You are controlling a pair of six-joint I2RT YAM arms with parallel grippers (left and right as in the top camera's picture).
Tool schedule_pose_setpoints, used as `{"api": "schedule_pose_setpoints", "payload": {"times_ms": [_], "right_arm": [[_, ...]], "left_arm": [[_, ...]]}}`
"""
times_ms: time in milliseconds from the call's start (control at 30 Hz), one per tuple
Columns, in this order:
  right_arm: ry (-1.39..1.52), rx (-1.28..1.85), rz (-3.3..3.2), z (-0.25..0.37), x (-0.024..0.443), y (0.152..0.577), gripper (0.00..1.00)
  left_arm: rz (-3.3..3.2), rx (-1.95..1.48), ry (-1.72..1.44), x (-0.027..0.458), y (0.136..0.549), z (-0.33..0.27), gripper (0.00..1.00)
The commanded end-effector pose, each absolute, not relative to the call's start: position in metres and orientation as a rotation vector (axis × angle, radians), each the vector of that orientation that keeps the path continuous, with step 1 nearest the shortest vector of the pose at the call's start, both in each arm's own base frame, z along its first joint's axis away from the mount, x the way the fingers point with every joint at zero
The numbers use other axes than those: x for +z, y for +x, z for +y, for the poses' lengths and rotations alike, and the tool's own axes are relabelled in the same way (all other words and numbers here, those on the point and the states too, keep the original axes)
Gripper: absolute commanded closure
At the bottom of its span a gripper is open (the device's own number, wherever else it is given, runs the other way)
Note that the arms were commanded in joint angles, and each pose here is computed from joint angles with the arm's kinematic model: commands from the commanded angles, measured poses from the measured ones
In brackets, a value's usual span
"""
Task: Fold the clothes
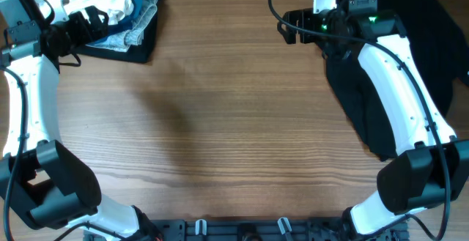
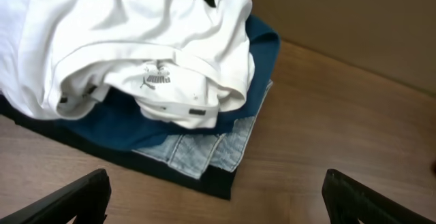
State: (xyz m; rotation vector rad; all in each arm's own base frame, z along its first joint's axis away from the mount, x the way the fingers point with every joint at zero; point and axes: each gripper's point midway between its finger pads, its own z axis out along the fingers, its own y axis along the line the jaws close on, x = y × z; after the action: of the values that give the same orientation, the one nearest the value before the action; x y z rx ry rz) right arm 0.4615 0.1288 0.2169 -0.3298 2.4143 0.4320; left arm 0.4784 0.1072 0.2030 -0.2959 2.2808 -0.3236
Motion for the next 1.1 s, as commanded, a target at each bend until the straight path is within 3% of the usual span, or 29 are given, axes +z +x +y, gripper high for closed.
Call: {"api": "schedule_pose_setpoints", "payload": {"times_ms": [0,267,600,667,833,933,1000,1067], "right_arm": [[-0.333,0.422,2.396,0.129,0.215,0.468,0.0],[-0.339,0.417,2.311,0.131,0.229,0.483,0.0],[-0.338,0.418,2.323,0.131,0.227,0.481,0.0],[-0.337,0.418,2.328,0.131,0.226,0.48,0.0],[-0.337,0.418,2.338,0.13,0.224,0.478,0.0],[-0.338,0.418,2.336,0.131,0.224,0.478,0.0],[-0.342,0.416,2.334,0.131,0.225,0.479,0.0],[-0.378,0.4,2.32,0.131,0.226,0.48,0.0]], "left_arm": [[2.232,-0.289,-0.251,0.217,0.483,0.111,0.0],[1.99,-0.066,-0.213,0.253,0.527,0.147,0.0],[1.783,0.038,-0.103,0.169,0.623,0.157,0.0],[1.859,0.029,-0.095,0.127,0.641,0.154,0.0],[2.156,0.054,-0.211,0.02,0.619,0.172,0.0],[2.282,0.027,-0.257,-0.011,0.597,0.177,0.0],[2.284,0.008,-0.254,0.001,0.597,0.177,0.0],[2.253,-0.019,-0.23,0.048,0.605,0.174,0.0]]}}
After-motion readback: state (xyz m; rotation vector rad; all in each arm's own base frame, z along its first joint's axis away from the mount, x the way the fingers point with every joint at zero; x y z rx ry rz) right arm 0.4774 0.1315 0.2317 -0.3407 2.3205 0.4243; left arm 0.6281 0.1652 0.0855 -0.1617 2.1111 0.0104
